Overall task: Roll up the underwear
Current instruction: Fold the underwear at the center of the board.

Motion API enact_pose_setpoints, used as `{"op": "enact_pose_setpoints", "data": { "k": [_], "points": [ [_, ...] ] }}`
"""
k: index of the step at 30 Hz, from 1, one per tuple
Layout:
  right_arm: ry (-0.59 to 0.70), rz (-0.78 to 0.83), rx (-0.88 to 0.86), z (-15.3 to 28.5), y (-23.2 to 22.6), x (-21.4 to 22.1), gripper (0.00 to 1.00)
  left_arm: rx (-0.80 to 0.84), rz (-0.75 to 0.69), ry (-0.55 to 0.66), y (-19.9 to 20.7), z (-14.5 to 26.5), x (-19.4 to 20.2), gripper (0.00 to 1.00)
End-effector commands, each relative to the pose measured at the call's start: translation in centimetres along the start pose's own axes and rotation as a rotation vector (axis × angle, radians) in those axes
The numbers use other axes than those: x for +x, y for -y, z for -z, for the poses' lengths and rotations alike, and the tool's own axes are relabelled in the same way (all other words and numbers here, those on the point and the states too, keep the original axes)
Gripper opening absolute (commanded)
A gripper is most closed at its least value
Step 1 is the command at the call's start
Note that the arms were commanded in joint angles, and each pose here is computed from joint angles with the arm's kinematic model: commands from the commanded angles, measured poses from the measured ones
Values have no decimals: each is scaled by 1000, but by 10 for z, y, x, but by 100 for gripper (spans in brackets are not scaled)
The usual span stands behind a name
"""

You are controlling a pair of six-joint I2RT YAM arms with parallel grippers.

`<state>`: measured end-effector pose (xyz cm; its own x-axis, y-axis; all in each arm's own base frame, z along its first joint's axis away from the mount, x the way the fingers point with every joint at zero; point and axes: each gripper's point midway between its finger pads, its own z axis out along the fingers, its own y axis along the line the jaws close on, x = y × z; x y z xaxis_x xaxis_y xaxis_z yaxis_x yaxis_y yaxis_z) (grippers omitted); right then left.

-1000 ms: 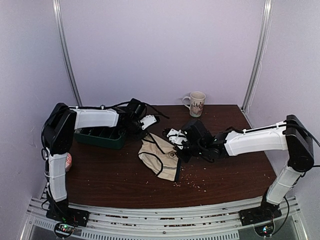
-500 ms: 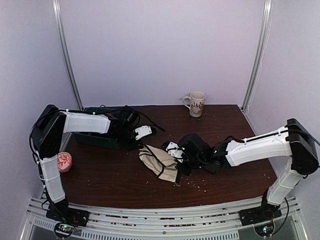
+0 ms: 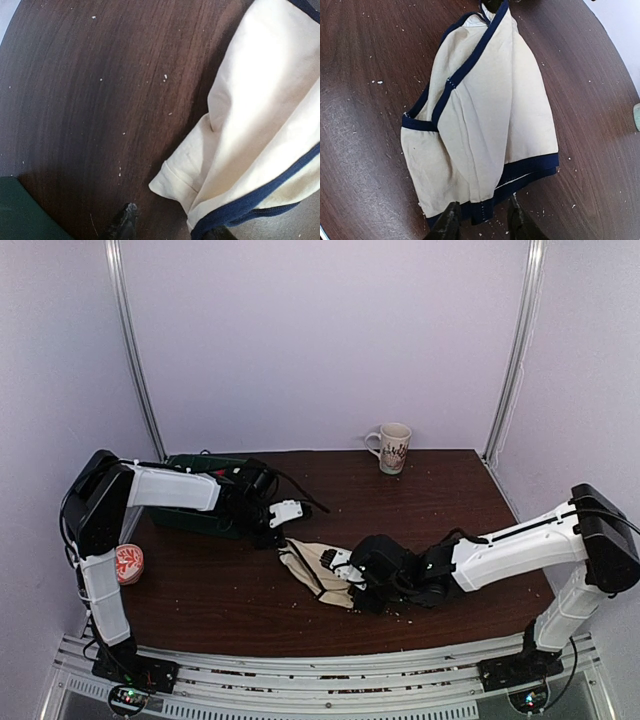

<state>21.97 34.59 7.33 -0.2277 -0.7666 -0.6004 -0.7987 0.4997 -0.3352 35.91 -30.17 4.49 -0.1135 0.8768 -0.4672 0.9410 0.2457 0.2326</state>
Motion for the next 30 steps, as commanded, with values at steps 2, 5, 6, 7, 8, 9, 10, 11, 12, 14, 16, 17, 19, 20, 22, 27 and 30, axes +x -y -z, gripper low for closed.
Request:
{"op": "enact_pose_setpoints", "data": {
  "k": [2, 5, 6, 7, 8, 9, 10, 11, 12, 14, 16, 17, 19, 20, 22, 27, 30],
  "points": [
    [6, 21, 128, 20, 12, -1, 39, 9, -18, 46, 1, 15, -10, 49],
    [50, 26, 122, 28, 11, -12, 41, 18, -18, 45, 3, 17, -11, 55],
    [61, 36, 115, 29, 9, -14, 41, 23, -20, 41, 4, 18, -10, 58],
    [67, 49, 110, 29, 6, -16, 41, 28, -18, 38, 5, 18, -10, 61],
    [68, 63, 108, 28, 3, -17, 41, 31, -16, 35, 5, 18, -9, 63],
    [62, 77, 105, 26, 0, -17, 41, 34, -14, 31, 6, 18, -7, 66],
    [54, 93, 102, 22, -3, -18, 41, 39, -11, 30, 8, 18, -7, 68],
    [32, 112, 106, 15, -7, -16, 41, 43, -5, 33, 9, 18, -7, 71],
    [17, 127, 116, 12, -9, -16, 41, 50, -2, 38, 10, 19, -8, 74],
    [-5, 153, 123, 3, -14, -18, 40, 62, 3, 52, 13, 22, -9, 78],
    [-19, 179, 119, -4, -20, -20, 40, 68, 9, 70, 15, 27, -13, 82],
    [-22, 190, 118, -6, -23, -21, 40, 70, 11, 80, 16, 30, -14, 87],
    [-29, 206, 128, -9, -25, -24, 41, 70, 14, 107, 17, 37, -19, 97],
    [-36, 214, 139, -11, -26, -24, 41, 72, 15, 125, 18, 42, -21, 98],
    [-40, 222, 169, -12, -24, -27, 40, 83, 14, 164, 22, 50, -27, 98],
    [-63, 248, 211, -18, -21, -24, 32, 79, 8, 220, 27, 61, -31, 98],
    [-70, 271, 188, -23, -27, -20, 31, 61, 4, 227, 28, 61, -27, 98]
  ]
}}
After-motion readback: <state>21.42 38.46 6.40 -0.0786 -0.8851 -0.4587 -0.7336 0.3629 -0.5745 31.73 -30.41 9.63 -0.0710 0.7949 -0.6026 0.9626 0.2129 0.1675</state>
